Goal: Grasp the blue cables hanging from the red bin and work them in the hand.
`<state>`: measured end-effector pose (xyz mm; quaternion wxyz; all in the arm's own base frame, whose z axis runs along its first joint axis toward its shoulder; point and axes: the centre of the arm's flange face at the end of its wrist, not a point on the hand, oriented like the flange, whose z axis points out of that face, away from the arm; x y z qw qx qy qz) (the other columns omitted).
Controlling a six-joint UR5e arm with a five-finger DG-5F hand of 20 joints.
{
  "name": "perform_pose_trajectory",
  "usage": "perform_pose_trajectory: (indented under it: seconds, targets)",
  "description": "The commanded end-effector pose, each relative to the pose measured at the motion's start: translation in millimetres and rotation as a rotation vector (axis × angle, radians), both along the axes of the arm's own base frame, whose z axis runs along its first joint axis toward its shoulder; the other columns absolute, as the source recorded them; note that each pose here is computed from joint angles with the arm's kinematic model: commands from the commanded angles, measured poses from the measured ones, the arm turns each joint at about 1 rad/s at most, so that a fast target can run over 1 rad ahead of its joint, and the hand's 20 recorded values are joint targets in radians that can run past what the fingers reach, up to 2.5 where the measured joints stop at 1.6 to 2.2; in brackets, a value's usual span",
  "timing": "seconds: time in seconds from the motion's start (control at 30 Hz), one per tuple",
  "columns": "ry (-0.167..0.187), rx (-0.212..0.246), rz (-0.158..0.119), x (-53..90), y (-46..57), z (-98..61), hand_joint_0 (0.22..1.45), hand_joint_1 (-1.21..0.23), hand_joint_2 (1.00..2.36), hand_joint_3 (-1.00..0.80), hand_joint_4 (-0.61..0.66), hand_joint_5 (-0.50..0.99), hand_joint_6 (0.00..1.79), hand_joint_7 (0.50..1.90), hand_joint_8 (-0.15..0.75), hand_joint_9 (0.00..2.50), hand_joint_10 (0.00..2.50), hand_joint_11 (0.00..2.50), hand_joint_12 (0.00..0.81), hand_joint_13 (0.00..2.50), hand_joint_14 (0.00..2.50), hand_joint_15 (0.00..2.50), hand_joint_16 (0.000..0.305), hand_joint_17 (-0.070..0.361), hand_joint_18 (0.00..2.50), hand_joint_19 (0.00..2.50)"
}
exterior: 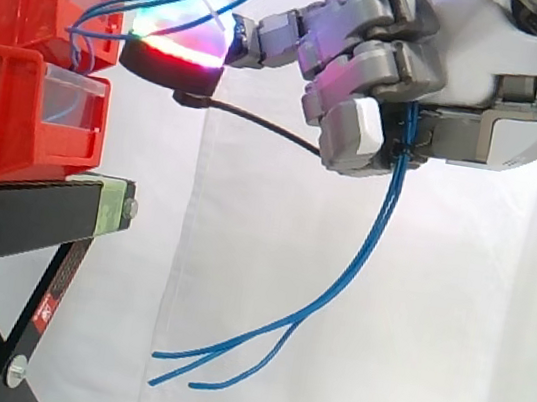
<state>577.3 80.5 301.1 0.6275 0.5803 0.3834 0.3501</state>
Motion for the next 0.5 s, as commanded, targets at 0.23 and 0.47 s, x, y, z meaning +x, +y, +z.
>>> perform_pose_trajectory:
  seconds: [0.23, 0.47]
  targets:
    - [0.009, -0.017, -0.004, 0.0, -1.0, 0.0, 0.95, -0.77, 1.02, -0.46, 0.18, 0.02, 0.41, 1.25, 0.580, 1.71, 2.50, 2.50, 0.706, 2.10, 2.50, 2.15, 0.210, 0.158, 2.50, 0.77]
    - [0.007, -0.017, -0.002, 0.3, -0.7, 0.2, 0.91, -0.77, 1.01, -0.67, 0.20, 0.01, 0.46, 1.23, 0.580, 1.71, 2.50, 2.50, 0.706, 2.10, 2.50, 2.15, 0.210, 0.158, 2.50, 0.77]
